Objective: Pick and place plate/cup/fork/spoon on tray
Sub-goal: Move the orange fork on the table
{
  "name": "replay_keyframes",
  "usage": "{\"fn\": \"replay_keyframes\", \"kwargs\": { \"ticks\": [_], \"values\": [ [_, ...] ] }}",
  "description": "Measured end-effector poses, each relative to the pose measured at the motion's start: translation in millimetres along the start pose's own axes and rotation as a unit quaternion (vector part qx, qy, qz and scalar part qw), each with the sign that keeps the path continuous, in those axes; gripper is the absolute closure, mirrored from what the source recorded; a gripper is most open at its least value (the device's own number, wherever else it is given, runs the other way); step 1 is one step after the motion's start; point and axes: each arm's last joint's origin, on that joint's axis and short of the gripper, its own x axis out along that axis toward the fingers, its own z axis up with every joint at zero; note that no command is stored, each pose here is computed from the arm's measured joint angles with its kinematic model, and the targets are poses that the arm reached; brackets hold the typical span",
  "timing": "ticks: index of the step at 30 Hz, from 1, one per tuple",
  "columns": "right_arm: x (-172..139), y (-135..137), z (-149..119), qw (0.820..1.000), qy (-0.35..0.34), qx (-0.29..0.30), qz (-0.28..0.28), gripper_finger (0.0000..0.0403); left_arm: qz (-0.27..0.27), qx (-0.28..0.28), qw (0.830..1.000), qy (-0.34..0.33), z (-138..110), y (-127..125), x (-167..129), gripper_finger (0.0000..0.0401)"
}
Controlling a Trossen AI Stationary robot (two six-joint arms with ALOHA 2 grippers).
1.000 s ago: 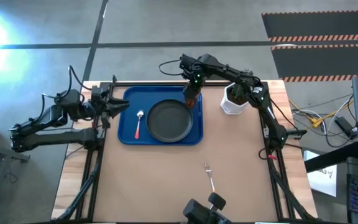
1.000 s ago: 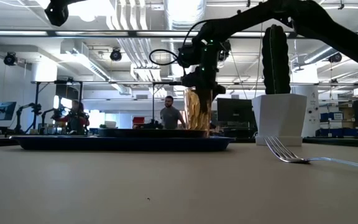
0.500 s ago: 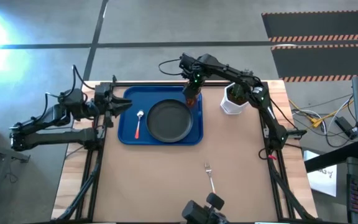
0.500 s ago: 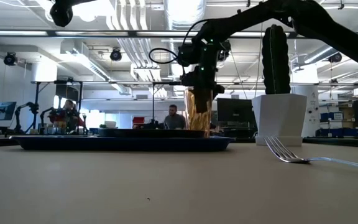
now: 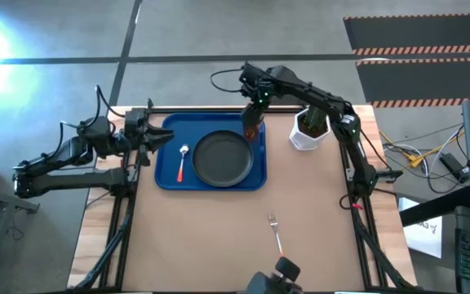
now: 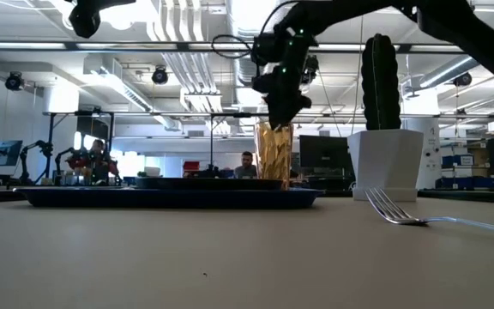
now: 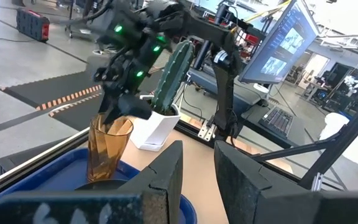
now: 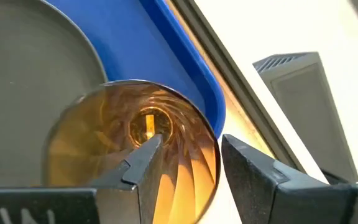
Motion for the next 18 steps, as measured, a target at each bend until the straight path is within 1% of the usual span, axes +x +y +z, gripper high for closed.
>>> {"fn": "replay_keyframes", "kwargs": {
  "ticks": [5, 7, 10, 13, 16, 18],
  "values": [
    [-38.8, 10.4, -4.5, 0.999, -0.04, 0.005, 0.007, 0.0248, 0.001, 0.0, 1.0, 0.0, 0.0, 0.0, -0.1, 0.0327],
    [-57.2, 17.1, -7.9, 0.998, -0.059, 0.005, 0.022, 0.0248, 0.001, 0.0, 1.0, 0.0, 0.0, 0.0, 0.0, 0.0327],
    [-87.5, 31.0, -15.3, 0.994, -0.088, 0.005, 0.064, 0.0248, 0.001, 0.0, 1.0, 0.0, 0.0, 0.0, -0.1, 0.0327],
    [-116.9, 49.1, -26.1, 0.987, -0.107, 0.007, 0.119, 0.0248, 0.001, 0.0, 1.0, 0.0, 0.0, 0.0, -0.1, 0.0327],
    [-141.6, 72.6, -39.8, 0.979, -0.111, 0.003, 0.172, 0.0248, 0.001, 0.0, 1.0, 0.0, 0.0, 0.0, -0.1, 0.0327],
    [-155.5, 90.8, -51.4, 0.976, -0.104, -0.002, 0.189, 0.0248, 0.001, 0.0, 1.0, 0.0, 0.0, 0.0, -0.1, 0.0327]
  ]
}}
